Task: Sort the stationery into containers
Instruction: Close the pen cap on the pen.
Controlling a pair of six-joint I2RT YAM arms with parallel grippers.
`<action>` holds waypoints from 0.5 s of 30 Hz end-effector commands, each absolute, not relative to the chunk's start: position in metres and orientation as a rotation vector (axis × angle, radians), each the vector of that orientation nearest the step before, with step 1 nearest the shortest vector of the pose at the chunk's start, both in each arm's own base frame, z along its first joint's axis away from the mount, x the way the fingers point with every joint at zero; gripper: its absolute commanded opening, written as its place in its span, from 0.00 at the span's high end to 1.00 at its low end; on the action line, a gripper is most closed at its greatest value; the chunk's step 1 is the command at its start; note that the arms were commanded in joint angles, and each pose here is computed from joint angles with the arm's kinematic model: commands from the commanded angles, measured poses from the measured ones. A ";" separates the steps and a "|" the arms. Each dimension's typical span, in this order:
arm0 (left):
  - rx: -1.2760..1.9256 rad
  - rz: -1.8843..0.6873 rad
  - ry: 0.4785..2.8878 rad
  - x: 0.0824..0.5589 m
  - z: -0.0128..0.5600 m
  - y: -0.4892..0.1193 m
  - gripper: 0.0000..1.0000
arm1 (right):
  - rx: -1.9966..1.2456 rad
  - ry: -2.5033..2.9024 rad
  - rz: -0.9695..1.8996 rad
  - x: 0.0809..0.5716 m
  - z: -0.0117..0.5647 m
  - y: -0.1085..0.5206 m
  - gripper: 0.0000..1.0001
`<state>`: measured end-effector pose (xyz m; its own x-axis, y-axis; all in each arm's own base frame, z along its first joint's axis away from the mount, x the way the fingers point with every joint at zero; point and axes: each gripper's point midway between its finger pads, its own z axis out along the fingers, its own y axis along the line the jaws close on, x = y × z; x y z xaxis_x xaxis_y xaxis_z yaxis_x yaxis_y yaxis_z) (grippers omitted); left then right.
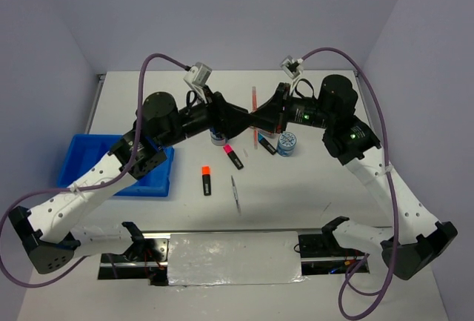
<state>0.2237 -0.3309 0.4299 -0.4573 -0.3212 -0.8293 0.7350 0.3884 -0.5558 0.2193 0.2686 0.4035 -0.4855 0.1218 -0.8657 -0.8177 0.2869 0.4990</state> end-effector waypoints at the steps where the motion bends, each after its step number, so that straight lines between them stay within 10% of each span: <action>1: 0.321 -1.277 1.593 0.222 0.441 -0.313 0.36 | -0.672 1.529 1.301 0.212 0.429 0.266 1.00; 15: 0.341 -1.413 1.492 0.225 0.463 -0.311 0.37 | -0.735 1.580 1.300 0.206 0.418 0.280 1.00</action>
<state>0.2362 -0.3007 0.4465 -0.4475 -0.4127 -0.7934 0.7084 0.3778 -0.5961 0.2056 0.2772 0.4016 -0.4470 0.0921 -0.8898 -0.8507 0.2640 0.4546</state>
